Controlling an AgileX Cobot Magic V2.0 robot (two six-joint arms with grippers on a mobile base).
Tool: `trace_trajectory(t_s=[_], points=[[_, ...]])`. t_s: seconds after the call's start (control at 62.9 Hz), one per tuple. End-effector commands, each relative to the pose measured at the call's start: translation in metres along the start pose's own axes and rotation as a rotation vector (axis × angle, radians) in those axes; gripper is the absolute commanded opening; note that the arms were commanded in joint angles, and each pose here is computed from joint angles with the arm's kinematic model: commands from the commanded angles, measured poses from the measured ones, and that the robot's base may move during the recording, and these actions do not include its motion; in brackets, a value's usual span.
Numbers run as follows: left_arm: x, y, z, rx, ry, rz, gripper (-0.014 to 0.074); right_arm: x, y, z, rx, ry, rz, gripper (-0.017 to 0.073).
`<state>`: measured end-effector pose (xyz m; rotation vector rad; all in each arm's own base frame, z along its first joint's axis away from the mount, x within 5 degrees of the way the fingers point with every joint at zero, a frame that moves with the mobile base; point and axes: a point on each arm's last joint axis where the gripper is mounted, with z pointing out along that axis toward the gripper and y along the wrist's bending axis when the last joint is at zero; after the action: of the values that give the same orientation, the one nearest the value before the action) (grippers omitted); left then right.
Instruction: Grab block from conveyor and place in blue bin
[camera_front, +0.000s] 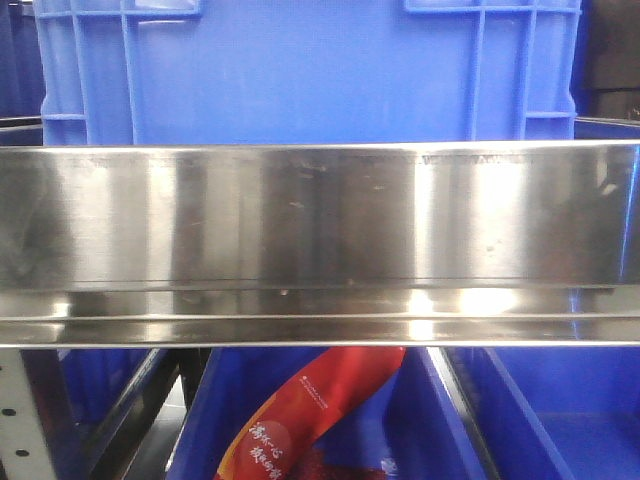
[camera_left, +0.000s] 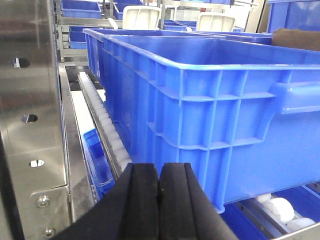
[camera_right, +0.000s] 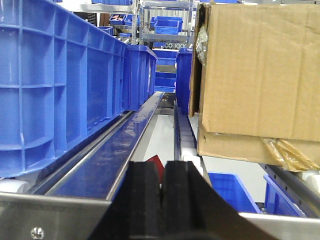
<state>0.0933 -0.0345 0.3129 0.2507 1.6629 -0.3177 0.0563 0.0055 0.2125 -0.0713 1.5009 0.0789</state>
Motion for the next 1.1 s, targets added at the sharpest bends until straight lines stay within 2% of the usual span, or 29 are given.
trace_trajectory(t_s=[0.0,0.509,0.54,0.588,0.62,0.699,0.763,0.858,0.985,1.081], points=[[-0.002,0.000,-0.001,-0.003,-0.023,-0.006,-0.0111,0.000,0.000,0.000,0.005,-0.012,-0.009,-0.0162],[-0.002,0.000,-0.001,-0.004,-0.025,-0.006,-0.0111,0.000,0.000,0.000,0.005,-0.012,-0.009,-0.0162],[-0.002,0.001,-0.001,-0.010,-0.031,0.009,-0.0111,0.000,0.000,0.000,0.005,-0.012,-0.009,-0.0162],[-0.002,0.004,-0.003,-0.042,-0.066,0.072,-0.0111,0.000,0.000,0.000,0.005,-0.012,-0.009,-0.0162],[-0.002,0.006,-0.005,-0.063,-0.097,0.086,-0.0111,0.000,0.000,0.000,0.005,-0.012,-0.009,-0.0162],[0.004,0.010,-0.012,-0.116,-0.178,0.045,-0.0111,0.000,0.000,0.000,0.005,-0.012,-0.009,-0.0162],[0.014,0.014,-0.018,-0.160,-0.214,0.068,-0.0111,0.000,0.000,0.000,0.005,-0.012,-0.009,-0.0162],[0.033,0.018,-0.026,-0.217,-0.221,0.028,-0.0111,0.000,0.000,0.000,0.005,-0.012,-0.009,-0.0162],[0.060,0.021,-0.035,-0.293,-0.219,0.037,-0.0111,0.000,0.000,0.000,0.005,-0.012,-0.009,-0.0162],[0.079,0.022,-0.038,-0.310,-0.221,0.040,-0.0111,0.000,0.000,0.000,0.005,-0.012,-0.009,-0.0162]])
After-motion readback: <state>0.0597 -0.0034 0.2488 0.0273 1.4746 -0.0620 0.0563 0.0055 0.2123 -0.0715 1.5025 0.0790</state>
